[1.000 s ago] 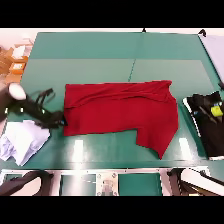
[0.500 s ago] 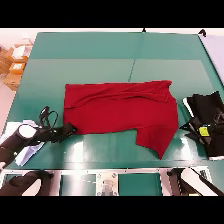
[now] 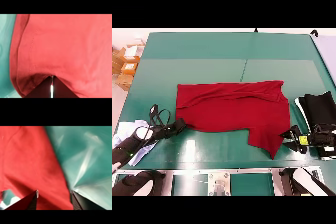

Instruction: Fold the shirts.

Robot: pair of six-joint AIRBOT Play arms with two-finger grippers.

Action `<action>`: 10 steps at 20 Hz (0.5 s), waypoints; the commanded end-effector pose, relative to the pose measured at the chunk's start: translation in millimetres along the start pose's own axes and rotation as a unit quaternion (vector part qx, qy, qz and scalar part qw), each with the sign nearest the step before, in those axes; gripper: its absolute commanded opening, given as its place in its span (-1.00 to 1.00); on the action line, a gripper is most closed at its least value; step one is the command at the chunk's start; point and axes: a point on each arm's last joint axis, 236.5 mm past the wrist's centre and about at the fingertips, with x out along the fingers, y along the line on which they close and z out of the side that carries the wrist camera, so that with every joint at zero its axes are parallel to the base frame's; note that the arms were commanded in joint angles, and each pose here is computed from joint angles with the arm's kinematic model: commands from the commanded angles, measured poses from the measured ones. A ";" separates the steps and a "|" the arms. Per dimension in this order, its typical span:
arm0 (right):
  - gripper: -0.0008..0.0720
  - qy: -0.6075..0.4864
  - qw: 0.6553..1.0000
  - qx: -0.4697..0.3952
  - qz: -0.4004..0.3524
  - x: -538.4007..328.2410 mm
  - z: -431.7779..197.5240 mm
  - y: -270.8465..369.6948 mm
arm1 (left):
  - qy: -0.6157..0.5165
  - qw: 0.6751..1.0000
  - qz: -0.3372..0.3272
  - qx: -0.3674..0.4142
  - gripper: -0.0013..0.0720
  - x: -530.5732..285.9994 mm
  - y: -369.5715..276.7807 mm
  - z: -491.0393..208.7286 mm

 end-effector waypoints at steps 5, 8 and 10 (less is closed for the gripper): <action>-0.92 -0.009 0.994 -0.062 0.084 7.7 7.2 34.3 | 0.033 0.999 -0.002 0.030 -0.91 -2.0 -5.1 -12.3; -0.92 -0.018 0.998 -0.052 0.042 -17.3 12.0 30.3 | 0.093 0.988 0.056 0.112 -0.91 -19.5 -0.4 -16.5; -0.92 -0.028 0.998 -0.044 -0.025 -38.9 12.3 10.6 | 0.105 0.973 0.139 0.155 -0.91 -41.2 18.9 0.7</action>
